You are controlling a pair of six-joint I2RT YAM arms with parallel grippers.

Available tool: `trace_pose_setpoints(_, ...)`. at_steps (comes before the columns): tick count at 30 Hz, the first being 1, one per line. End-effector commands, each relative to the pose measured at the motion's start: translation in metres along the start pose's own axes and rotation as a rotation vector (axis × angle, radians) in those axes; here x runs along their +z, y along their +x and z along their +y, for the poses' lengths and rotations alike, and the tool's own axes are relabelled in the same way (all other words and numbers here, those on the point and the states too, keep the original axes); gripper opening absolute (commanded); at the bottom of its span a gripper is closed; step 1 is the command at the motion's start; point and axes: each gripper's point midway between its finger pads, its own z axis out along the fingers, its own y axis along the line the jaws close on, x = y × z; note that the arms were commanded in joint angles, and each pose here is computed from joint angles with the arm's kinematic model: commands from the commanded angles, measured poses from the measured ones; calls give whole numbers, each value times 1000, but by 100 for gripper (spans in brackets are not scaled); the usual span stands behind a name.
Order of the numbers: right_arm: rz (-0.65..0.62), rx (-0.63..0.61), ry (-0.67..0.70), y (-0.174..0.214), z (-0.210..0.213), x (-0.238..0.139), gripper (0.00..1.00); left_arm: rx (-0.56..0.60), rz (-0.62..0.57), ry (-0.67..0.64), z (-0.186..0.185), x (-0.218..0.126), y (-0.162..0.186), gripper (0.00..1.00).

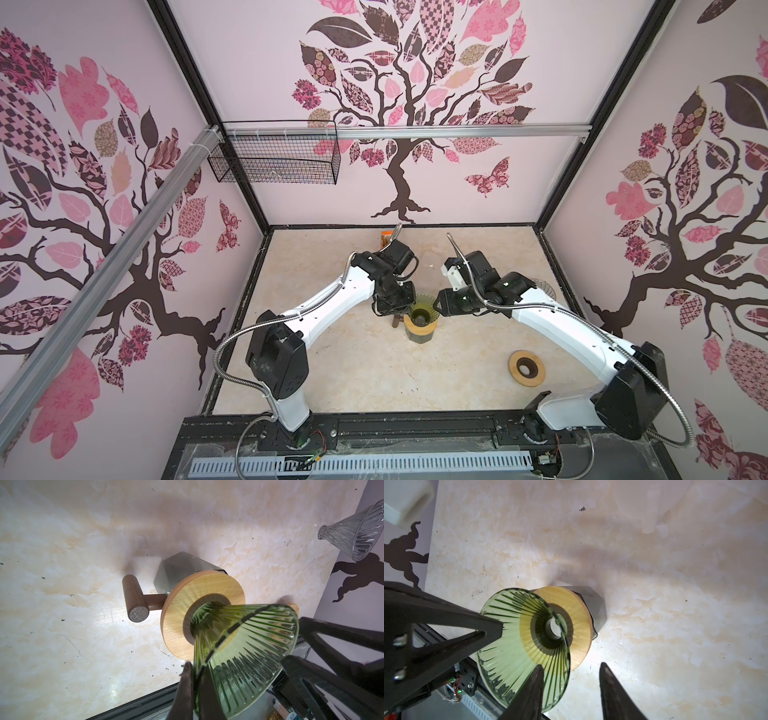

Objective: Place the coffee filter in the dripper
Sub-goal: 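Lower the dripper into the wooden stand while the right gripper reaches to its rim, then hold the dripper rim with both grippers and settle it into the stand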

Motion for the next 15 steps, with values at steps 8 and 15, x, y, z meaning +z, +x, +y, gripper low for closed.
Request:
trace_pose_setpoints(8, -22, -9, -22, -18, 8, 4, 22, 13, 6, -4, 4, 5, 2, 0)
trace_pose_setpoints(15, -18, -5, -24, -16, 7, 5, 11, 15, 2, -8, 4, 5, 2, 0)
